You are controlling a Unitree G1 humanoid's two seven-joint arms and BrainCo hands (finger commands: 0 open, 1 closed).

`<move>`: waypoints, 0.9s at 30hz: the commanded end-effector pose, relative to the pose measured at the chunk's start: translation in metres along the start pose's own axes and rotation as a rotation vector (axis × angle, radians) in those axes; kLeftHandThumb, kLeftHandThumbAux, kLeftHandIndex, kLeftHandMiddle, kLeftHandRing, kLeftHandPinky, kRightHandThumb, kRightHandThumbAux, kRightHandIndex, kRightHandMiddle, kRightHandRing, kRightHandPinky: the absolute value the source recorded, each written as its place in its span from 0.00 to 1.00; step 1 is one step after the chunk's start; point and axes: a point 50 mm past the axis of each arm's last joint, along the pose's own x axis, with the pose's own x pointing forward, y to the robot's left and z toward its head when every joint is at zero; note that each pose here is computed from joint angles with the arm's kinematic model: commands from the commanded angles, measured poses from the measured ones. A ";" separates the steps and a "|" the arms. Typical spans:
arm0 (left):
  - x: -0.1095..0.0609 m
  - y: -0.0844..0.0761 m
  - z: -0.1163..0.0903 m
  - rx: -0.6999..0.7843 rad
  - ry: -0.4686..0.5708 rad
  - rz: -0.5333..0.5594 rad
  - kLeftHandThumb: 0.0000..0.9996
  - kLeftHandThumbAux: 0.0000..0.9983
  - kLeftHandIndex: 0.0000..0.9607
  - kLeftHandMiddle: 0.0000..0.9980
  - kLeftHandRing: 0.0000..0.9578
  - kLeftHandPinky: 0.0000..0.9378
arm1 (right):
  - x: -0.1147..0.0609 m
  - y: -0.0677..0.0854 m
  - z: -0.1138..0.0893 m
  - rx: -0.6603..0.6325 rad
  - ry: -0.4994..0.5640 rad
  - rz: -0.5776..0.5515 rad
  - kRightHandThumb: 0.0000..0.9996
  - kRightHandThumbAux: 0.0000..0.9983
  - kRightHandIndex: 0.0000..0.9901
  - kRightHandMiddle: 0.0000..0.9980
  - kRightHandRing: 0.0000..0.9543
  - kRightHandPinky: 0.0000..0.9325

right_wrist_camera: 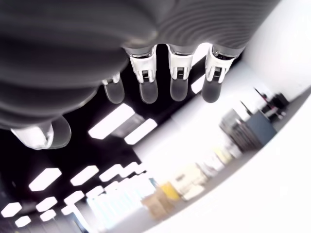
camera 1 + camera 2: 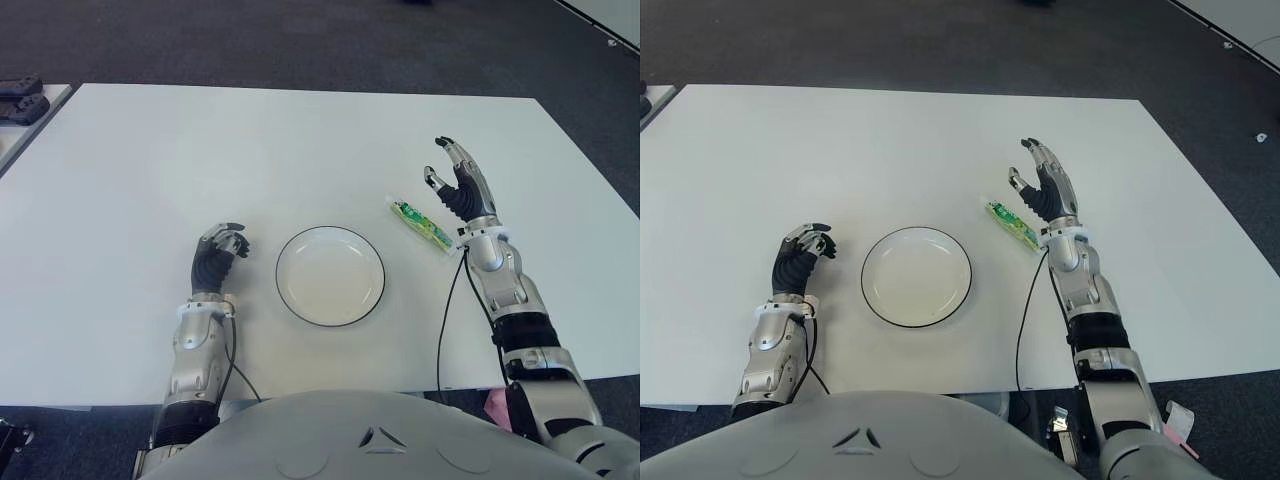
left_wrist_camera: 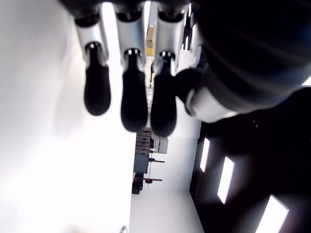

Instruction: Put the toothpaste on the table into the plate.

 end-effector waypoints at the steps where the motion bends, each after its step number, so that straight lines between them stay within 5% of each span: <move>1: -0.008 0.002 -0.016 -0.017 0.096 0.024 0.70 0.72 0.45 0.62 0.64 0.63 | 0.007 0.003 0.000 -0.088 0.008 0.066 0.53 0.20 0.00 0.00 0.00 0.00; 27: -0.011 0.002 -0.015 -0.013 0.092 0.030 0.70 0.72 0.45 0.61 0.63 0.62 | 0.013 0.020 -0.011 -0.261 0.141 0.327 0.56 0.11 0.00 0.00 0.00 0.00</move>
